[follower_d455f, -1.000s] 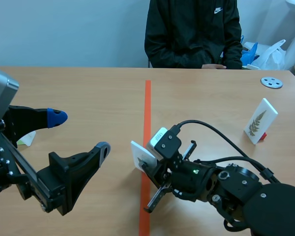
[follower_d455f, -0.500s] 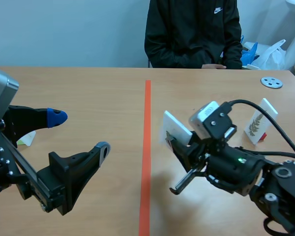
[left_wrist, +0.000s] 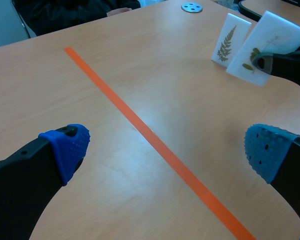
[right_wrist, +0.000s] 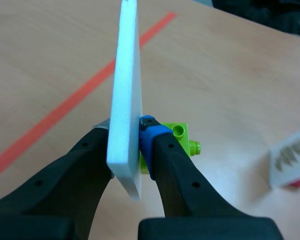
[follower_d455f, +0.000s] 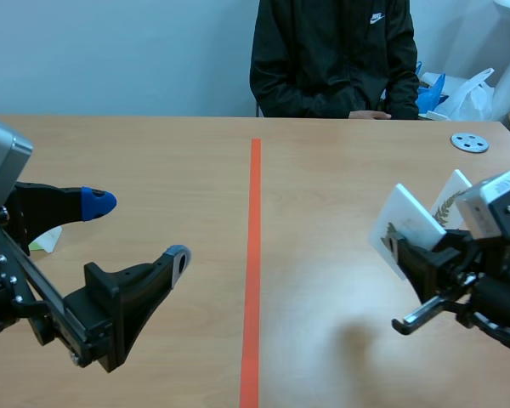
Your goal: Sort the leaf by its shape. The table is split by an orange tape line. A compound leaf with several leaflets goes to the left side, a simple leaf with one blade goes to the right side. Return to the home posture when a red brick is placed on the table.
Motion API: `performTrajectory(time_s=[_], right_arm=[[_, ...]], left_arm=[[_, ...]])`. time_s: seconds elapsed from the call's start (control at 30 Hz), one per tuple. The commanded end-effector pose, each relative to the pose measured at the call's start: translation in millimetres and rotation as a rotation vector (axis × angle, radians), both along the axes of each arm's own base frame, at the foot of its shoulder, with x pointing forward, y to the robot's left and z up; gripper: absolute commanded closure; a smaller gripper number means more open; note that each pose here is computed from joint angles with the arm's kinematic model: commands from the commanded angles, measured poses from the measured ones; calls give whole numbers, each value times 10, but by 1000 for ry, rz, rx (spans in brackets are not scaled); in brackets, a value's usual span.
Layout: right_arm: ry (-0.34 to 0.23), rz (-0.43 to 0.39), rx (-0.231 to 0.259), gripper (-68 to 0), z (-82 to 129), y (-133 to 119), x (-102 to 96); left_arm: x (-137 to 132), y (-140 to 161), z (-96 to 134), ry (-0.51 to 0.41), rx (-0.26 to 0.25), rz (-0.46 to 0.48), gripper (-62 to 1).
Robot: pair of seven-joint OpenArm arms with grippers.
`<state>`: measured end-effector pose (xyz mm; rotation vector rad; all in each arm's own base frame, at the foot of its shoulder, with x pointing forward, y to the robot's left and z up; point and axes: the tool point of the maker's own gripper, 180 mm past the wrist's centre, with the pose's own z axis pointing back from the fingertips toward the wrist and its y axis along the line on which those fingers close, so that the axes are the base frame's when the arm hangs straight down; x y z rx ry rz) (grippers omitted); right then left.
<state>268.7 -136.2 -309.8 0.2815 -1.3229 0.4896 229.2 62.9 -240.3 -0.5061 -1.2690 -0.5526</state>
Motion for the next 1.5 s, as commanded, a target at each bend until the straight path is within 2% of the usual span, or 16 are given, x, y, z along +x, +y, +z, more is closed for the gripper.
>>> performTrajectory(time_s=[0.0, 0.27, 0.4, 0.5, 0.7, 1.0, 1.17, 1.47], right_arm=[[-26, -22, 4, -14, 98, -103, 28], [-7, -165, -77, -15, 76, -580, 66], [1, -228, -103, -15, 28, -721, 119], [13, -253, -98, -15, -39, -789, 170], [60, -329, -38, -15, -244, -989, 304], [104, -423, 0, -14, -491, -1204, 495], [121, -451, 27, -14, -584, -1235, 565], [135, -534, -2, -14, -687, -1407, 540]], left_arm=[[12, -24, 85, -24, -21, -5, -623], [12, -24, 86, -25, -21, -5, -623], [12, -24, 85, -24, -21, -5, -623], [12, -24, 86, -25, -21, -5, -623], [12, -24, 86, -25, -21, -5, -623], [13, -24, 86, -25, -21, -5, -623], [13, -25, 92, -27, -23, -5, -623], [15, -25, 98, -30, -25, -5, -623]])
